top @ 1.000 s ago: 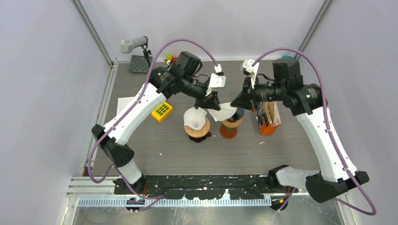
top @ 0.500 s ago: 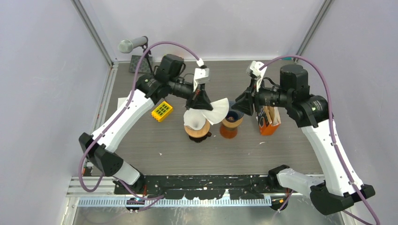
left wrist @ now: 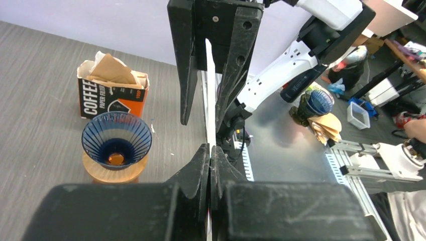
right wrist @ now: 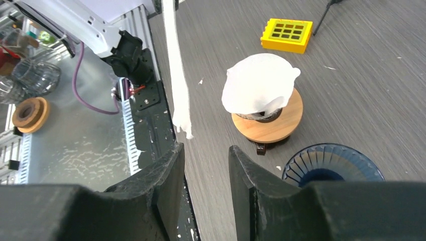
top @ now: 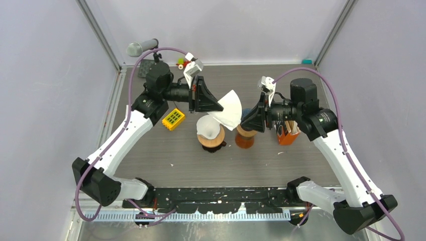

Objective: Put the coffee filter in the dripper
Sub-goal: Place the coffee filter in the coffee dripper.

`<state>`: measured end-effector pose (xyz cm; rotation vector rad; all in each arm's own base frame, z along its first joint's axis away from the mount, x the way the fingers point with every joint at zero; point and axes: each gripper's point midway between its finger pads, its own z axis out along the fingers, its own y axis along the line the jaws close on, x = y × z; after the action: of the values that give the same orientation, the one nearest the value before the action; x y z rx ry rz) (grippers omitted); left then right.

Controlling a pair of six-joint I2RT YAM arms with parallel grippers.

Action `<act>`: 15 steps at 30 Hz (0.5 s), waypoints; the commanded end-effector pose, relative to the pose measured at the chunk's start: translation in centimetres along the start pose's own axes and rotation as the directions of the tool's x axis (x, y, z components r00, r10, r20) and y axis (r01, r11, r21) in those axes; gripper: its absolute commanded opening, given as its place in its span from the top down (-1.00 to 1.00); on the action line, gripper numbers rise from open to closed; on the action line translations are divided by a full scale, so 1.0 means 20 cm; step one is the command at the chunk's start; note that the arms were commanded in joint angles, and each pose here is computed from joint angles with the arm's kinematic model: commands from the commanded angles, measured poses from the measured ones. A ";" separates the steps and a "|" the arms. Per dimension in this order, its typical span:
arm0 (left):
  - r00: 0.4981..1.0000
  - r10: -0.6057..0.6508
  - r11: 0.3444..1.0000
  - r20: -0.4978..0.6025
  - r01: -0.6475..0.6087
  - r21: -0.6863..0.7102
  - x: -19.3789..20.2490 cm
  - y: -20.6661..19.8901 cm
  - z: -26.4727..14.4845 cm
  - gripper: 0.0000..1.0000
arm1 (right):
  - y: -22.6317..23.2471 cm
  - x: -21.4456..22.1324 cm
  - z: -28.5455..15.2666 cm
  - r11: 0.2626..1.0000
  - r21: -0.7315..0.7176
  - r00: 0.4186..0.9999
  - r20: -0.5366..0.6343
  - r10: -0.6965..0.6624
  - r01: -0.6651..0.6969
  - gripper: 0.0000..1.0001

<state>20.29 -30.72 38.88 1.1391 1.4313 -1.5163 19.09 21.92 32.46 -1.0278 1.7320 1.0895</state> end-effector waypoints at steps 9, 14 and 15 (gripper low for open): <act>0.997 0.001 0.998 0.077 -0.005 0.060 -0.10 -0.05 0.00 1.00 | 0.03 -0.11 0.01 0.998 -0.033 0.995 0.085 -0.052 0.055 0.28; 0.997 0.004 0.998 0.076 -0.009 0.065 -0.10 -0.06 -0.01 1.00 | 0.02 -0.11 0.01 0.998 -0.025 0.995 0.085 -0.055 0.058 0.35; 0.997 0.004 0.998 0.075 -0.009 0.066 -0.10 -0.06 -0.01 1.00 | 0.02 -0.11 0.01 0.998 -0.026 0.995 0.086 -0.058 0.061 0.36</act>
<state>20.50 -31.10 40.00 1.0832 1.4017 -1.6046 19.43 22.65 33.18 -1.0213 1.6815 1.1372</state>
